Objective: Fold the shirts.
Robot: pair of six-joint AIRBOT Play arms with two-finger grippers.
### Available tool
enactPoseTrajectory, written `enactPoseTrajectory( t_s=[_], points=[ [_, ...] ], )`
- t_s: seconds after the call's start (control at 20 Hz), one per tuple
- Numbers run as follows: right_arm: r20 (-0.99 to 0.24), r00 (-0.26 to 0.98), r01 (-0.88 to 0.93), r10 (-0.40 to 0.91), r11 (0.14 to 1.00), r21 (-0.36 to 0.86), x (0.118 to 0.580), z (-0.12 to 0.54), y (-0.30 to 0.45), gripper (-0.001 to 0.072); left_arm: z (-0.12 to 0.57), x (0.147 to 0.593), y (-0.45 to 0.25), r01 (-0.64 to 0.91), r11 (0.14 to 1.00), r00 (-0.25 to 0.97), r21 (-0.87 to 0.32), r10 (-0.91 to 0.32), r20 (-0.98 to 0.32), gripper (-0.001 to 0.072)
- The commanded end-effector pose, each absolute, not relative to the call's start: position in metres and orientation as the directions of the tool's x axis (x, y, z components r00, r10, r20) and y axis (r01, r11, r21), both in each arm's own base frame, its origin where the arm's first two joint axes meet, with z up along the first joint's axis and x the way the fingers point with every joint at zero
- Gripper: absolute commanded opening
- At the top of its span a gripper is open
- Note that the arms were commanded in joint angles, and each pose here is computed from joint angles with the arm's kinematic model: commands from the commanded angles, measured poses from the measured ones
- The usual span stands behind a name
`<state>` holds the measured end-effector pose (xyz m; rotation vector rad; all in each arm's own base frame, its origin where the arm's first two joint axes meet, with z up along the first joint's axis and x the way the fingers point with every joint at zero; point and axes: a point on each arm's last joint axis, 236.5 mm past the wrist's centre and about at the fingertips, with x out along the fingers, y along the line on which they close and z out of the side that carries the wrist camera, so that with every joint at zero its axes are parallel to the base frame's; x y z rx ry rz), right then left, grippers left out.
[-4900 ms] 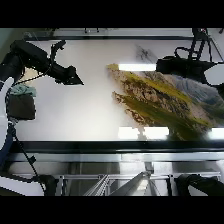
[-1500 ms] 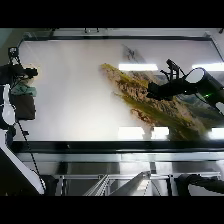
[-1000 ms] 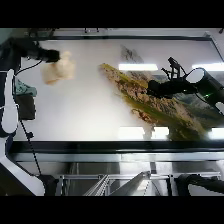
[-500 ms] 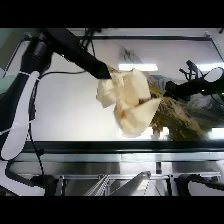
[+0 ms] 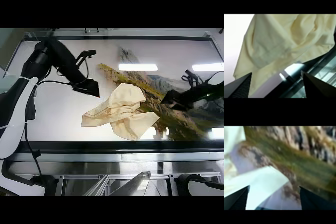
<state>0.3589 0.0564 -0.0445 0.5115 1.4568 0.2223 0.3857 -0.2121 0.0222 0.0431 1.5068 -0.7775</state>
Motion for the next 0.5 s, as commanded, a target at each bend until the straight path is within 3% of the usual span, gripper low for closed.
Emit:
enactPoseTrajectory(
  t_s=[0.0, 0.15, 0.45],
  points=[
    [-0.852, -0.018, 0.183, 0.523, 0.840, 0.511, 0.308, -0.078, 0.077, 0.0703, -0.009, 0.367, -0.172, 0.259, 0.820, -0.212, -0.510, -0.467, -0.858, 0.0716],
    [-0.810, 0.019, 0.235, 0.586, 0.785, 0.573, 0.298, -0.098, 0.094, 0.0703, -0.030, 0.382, -0.174, 0.096, 0.773, -0.144, -0.628, -0.613, -0.777, 0.0715],
    [-0.724, 0.125, 0.378, 0.679, 0.642, 0.667, 0.315, -0.104, 0.118, 0.0693, -0.088, 0.395, -0.202, 0.075, 0.762, -0.195, -0.643, -0.622, -0.759, 0.0714]
  ],
)
